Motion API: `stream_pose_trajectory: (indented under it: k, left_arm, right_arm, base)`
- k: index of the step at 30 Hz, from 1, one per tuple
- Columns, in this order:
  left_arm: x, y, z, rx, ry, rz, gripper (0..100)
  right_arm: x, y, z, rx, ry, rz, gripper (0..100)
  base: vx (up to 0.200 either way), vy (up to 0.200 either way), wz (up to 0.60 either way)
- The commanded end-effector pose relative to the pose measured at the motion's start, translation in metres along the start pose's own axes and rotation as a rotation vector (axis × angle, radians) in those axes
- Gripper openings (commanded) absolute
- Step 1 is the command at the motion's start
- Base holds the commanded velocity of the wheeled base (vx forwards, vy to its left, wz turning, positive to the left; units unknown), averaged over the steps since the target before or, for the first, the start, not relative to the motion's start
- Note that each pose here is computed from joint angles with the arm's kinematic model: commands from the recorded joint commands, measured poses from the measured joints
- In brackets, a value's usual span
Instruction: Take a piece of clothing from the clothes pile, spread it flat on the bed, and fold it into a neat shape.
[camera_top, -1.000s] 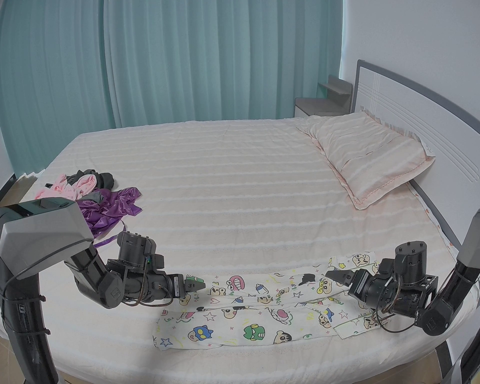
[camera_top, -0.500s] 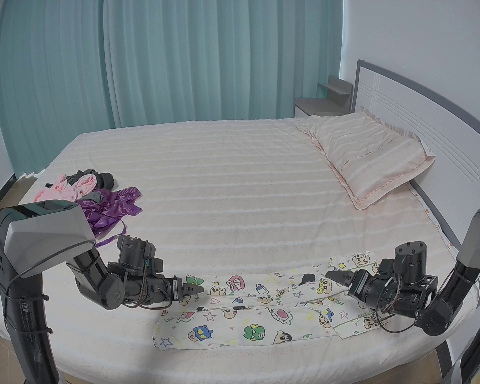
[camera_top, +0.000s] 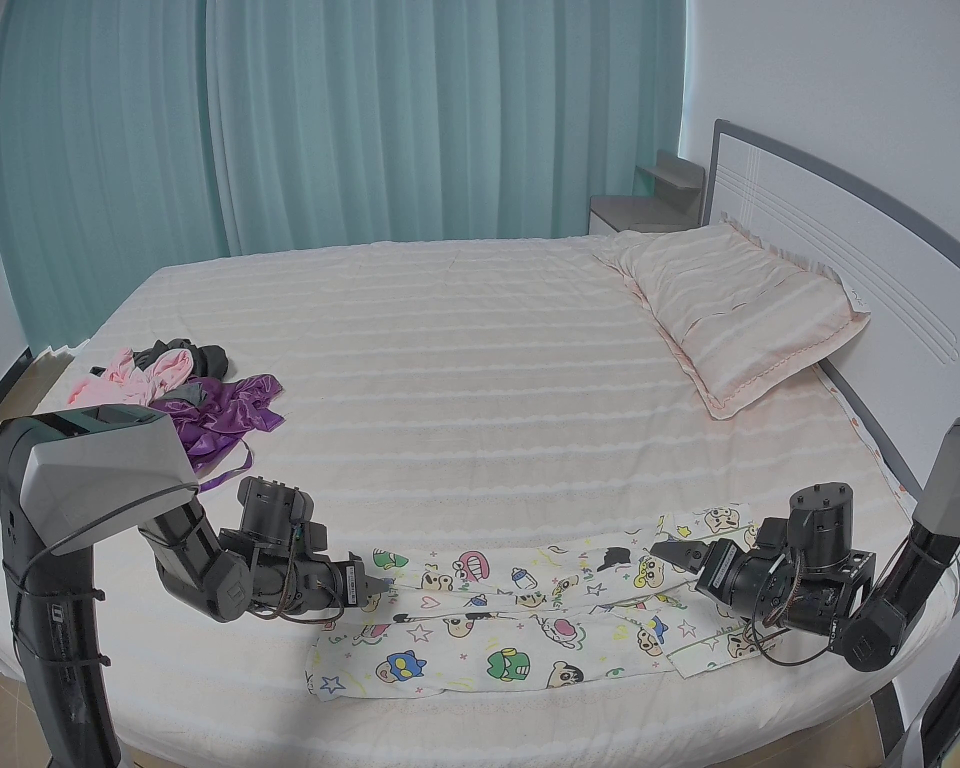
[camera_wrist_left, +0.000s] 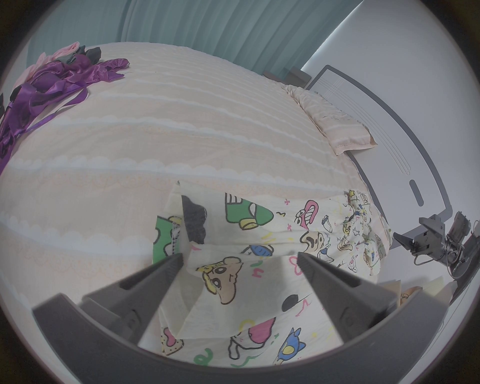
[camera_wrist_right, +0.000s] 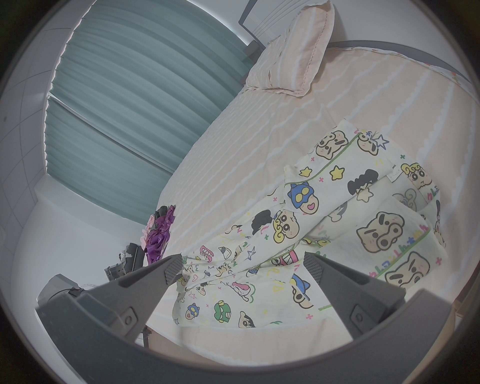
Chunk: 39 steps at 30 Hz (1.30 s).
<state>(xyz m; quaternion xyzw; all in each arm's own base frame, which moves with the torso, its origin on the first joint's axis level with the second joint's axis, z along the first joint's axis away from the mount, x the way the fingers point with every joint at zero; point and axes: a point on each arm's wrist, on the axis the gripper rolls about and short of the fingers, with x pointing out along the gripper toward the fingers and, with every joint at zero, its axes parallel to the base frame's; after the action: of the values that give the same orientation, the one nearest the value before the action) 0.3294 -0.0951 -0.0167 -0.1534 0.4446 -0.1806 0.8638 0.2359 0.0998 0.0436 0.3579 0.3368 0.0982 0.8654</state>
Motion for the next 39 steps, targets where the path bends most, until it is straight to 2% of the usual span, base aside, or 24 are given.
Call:
stream_pose_trajectory:
  k: [1, 11, 21, 24, 33, 39]
  left_arm:
    - [-0.008, -0.002, 0.004, 0.001, -0.019, -0.001, 0]
    - [-0.032, -0.011, 0.003, 0.014, -0.045, -0.012, 0]
    - [-0.063, -0.015, -0.02, 0.08, -0.009, -0.011, 0]
    - [-0.064, -0.013, -0.029, 0.106, 0.02, -0.005, 0]
    - [-0.054, -0.01, -0.044, 0.101, 0.095, 0.006, 0]
    - [-0.049, -0.008, -0.046, 0.1, 0.109, 0.015, 0]
  right_arm:
    - [0.0, -0.001, -0.001, 0.0, 0.003, -0.003, 100]
    - [0.0, 0.0, 0.0, 0.0, 0.002, -0.001, 100]
    - [0.0, 0.0, 0.0, 0.0, 0.002, -0.001, 100]
    - [0.0, 0.0, 0.0, 0.0, 0.002, -0.001, 100]
    - [0.0, 0.0, 0.0, 0.002, 0.002, -0.001, 100]
    - [0.0, -0.001, -0.001, 0.0, 0.003, -0.003, 100]
  base:
    - [0.0, 0.0, 0.0]
    - [0.0, 0.0, 0.0]
    - [0.0, 0.0, 0.0]
    - [0.0, 0.0, 0.0]
    - [0.0, 0.0, 0.0]
    - [0.0, 0.0, 0.0]
